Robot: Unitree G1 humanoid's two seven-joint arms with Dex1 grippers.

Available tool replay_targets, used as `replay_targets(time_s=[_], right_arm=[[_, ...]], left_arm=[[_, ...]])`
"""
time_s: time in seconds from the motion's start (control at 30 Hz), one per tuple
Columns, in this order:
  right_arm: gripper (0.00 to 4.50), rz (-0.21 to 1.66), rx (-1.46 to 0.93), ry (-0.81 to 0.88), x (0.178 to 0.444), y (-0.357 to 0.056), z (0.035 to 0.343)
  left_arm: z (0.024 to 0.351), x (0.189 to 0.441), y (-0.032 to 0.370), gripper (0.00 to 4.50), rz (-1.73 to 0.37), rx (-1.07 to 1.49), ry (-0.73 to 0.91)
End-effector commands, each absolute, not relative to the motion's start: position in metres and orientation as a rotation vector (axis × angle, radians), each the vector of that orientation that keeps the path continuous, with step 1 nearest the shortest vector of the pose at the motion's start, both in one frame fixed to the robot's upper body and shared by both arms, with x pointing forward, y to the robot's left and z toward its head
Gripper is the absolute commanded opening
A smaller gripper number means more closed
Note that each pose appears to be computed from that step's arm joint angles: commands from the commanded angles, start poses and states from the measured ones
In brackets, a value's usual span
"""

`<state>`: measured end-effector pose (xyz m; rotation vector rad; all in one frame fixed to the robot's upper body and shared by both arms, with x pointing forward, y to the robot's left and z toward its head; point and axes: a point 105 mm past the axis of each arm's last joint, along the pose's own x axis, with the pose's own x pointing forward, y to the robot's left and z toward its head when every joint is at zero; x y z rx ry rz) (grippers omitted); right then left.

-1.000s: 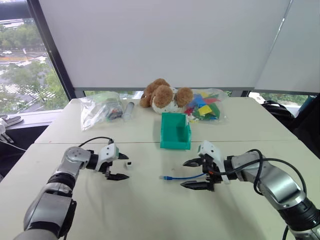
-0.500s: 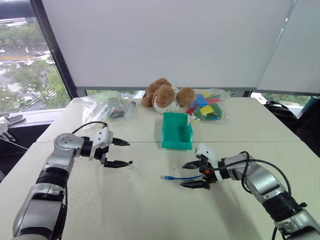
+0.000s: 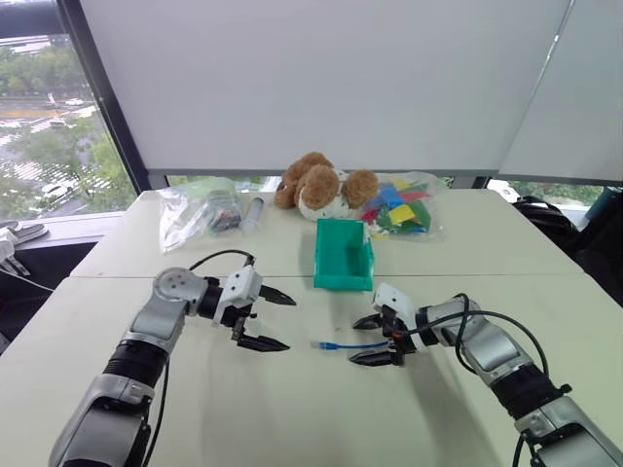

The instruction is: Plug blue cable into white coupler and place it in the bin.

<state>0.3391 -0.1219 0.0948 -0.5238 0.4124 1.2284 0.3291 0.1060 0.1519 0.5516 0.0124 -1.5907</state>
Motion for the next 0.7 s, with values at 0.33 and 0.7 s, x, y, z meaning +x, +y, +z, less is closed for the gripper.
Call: replay_targets(time_s=[0.33,0.7], right_arm=[[0.10,1.273,-0.586,0.419,0.333,-0.115,0.090],[0.10,1.356,-0.595,0.387,0.308,-0.098,0.103]], left_arm=[[0.150,0.329,0.109,4.37,-1.583,0.581,0.006],[0.141,0.321,0.104,4.37,-1.626,0.564,0.038]])
